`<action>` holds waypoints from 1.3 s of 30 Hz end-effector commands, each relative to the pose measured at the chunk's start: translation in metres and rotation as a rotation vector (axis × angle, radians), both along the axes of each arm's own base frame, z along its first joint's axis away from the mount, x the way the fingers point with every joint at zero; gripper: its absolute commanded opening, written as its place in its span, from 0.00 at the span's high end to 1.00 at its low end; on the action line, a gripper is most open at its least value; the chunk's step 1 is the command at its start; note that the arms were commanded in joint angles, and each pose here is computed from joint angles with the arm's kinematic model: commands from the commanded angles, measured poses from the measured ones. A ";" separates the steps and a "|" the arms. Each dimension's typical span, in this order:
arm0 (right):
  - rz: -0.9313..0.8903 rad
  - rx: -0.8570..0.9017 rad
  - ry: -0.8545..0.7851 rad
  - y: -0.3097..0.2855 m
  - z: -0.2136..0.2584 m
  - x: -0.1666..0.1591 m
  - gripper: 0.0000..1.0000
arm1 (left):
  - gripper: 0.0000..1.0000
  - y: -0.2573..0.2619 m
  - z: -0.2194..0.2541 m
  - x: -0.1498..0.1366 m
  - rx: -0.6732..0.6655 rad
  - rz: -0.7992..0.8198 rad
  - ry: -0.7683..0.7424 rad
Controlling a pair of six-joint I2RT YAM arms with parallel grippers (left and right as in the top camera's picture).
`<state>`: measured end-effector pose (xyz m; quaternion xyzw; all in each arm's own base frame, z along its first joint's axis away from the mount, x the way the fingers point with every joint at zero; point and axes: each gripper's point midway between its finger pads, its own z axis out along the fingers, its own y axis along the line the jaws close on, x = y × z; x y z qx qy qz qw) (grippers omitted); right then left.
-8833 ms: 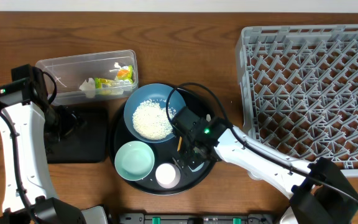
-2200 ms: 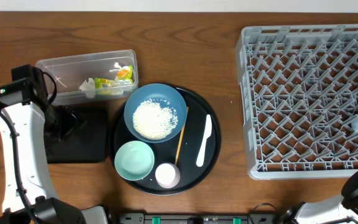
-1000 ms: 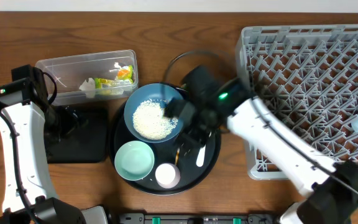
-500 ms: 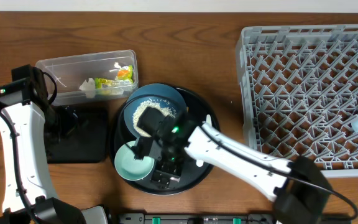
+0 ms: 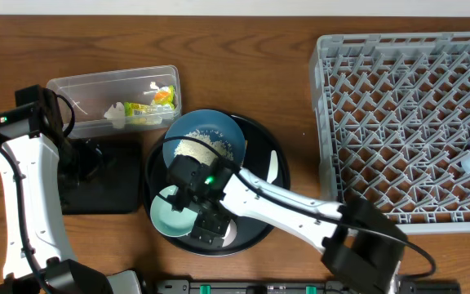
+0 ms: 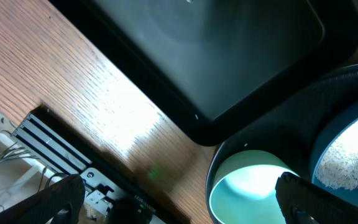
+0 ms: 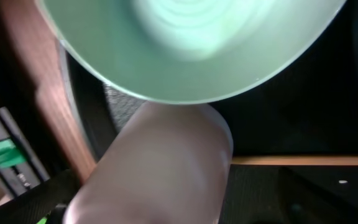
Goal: Sort waste into correct bins and load items into the dishwasher rack
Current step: 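Reach the right gripper to the tray and grasp the pink cup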
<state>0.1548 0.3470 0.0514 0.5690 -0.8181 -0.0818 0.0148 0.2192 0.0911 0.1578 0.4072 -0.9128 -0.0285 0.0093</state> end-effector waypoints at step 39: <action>-0.331 0.203 -0.131 -0.076 0.129 0.093 0.21 | 0.01 0.003 0.001 0.000 0.011 0.004 0.004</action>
